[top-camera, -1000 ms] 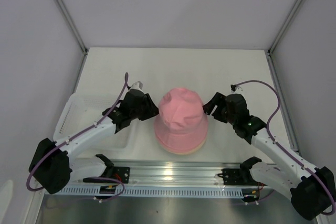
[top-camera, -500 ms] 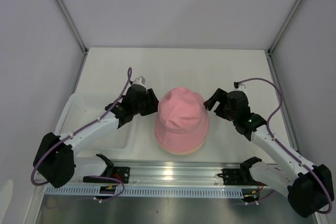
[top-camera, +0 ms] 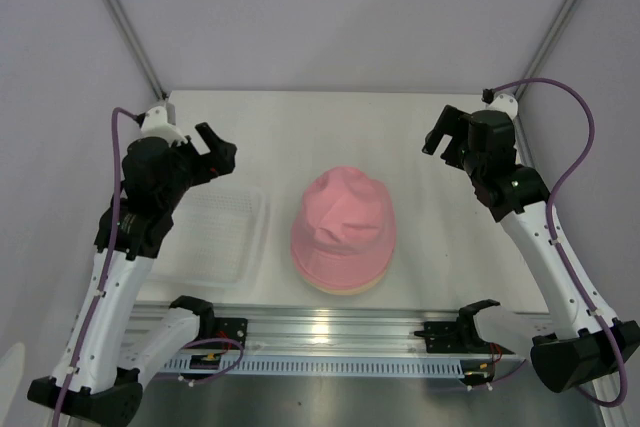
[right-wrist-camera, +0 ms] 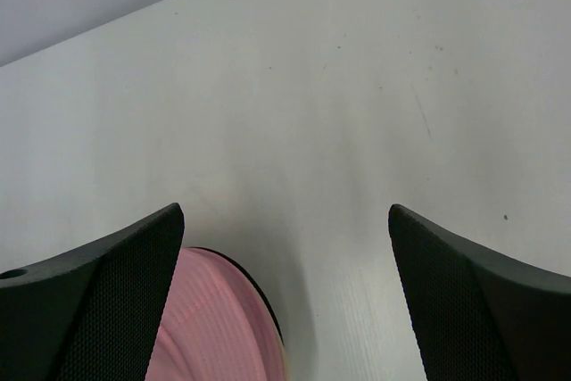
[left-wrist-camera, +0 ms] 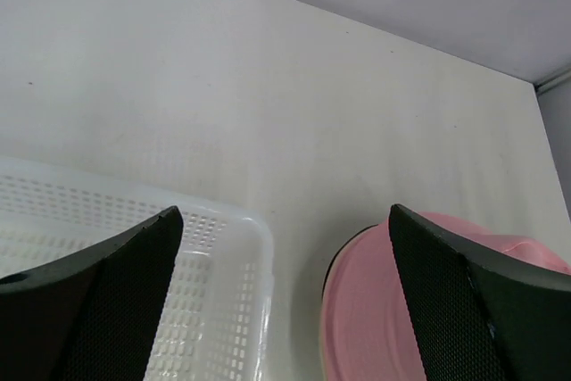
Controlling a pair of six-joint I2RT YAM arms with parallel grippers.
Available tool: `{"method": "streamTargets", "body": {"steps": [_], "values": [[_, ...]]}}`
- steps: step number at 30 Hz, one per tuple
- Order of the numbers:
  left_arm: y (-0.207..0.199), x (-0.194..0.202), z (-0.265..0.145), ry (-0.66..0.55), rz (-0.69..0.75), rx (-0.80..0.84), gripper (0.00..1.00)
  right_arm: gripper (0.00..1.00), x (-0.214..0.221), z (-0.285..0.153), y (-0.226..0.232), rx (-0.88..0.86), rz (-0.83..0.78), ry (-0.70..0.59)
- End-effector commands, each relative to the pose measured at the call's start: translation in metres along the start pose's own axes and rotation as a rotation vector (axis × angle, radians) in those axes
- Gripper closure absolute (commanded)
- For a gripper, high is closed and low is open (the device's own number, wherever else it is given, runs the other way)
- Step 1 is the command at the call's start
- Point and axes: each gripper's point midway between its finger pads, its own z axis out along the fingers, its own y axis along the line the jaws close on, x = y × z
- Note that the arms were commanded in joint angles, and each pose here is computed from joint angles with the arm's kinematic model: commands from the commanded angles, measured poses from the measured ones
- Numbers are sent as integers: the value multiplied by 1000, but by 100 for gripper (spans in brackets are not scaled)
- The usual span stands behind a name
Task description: Stack the hats
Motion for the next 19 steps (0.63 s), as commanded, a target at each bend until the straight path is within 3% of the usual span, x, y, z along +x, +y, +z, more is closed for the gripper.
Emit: {"method": "streamTargets", "body": {"steps": [1, 6, 14, 19], "values": [[18, 15, -14, 116, 103, 3, 0, 1, -6, -9, -17, 70, -82, -7], [17, 34, -25, 227, -2, 86, 1, 0, -3, -20, -17, 36, -70, -19], [21, 38, -48, 154, 15, 85, 1, 0, -12, -38, -11, -32, -63, -82], [13, 27, -61, 104, 0, 114, 1, 0, -7, -30, -10, -17, -90, -34]]}}
